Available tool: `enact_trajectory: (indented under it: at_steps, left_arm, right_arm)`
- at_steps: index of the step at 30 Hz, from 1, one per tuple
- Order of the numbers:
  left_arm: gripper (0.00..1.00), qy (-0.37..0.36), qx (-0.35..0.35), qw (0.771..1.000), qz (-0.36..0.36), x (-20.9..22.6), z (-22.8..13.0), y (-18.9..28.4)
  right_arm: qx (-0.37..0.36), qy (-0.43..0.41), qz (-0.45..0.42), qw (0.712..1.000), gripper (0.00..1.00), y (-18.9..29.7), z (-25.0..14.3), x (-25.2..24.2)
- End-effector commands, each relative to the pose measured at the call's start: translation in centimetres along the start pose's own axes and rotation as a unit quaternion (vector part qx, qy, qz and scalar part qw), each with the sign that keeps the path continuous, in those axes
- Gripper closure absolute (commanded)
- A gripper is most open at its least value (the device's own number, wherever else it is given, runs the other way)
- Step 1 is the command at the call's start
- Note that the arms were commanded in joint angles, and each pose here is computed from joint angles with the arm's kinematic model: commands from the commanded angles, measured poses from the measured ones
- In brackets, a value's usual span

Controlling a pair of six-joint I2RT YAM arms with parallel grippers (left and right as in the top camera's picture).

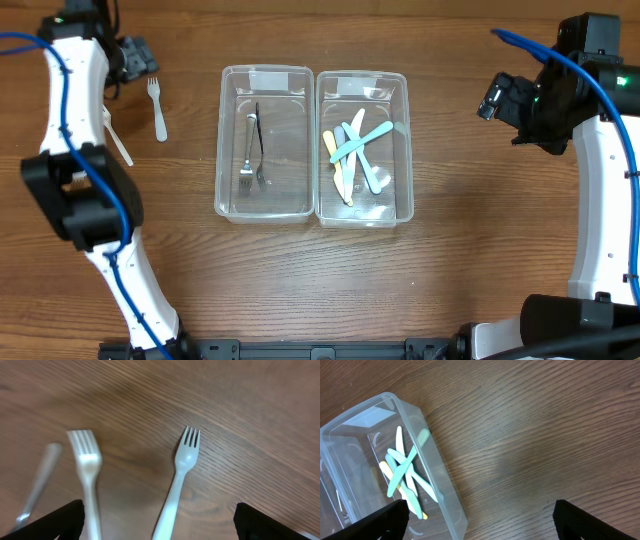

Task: Pack container
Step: 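Move the left gripper to the white plastic fork and grasp it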

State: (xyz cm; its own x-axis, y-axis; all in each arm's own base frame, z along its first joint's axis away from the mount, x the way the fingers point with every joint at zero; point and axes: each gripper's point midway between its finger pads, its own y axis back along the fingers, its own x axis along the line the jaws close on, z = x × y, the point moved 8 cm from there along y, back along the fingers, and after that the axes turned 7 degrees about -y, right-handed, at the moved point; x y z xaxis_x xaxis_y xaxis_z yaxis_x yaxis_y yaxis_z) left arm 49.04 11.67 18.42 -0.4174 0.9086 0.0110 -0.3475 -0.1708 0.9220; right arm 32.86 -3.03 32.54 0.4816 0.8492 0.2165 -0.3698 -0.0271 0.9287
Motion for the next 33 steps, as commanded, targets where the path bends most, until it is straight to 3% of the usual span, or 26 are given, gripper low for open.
enact_trajectory:
  at_steps: [1,11,33]
  left_arm:
    - [0.05,-0.028,0.014,0.999,-0.035,-1.2,-0.3,-3.2]
    - [0.04,-0.075,0.025,0.996,-0.051,-3.7,-1.4,-9.6]
    - [0.05,-0.091,0.030,0.995,-0.034,-4.0,-2.3,-11.2]
  right_arm:
    - [-0.002,0.003,0.000,1.000,0.05,0.0,0.0,0.0]
    - [-0.002,0.003,0.001,1.000,0.06,0.0,0.0,0.0]
    - [-0.002,0.003,0.000,1.000,0.06,0.0,0.0,0.0]
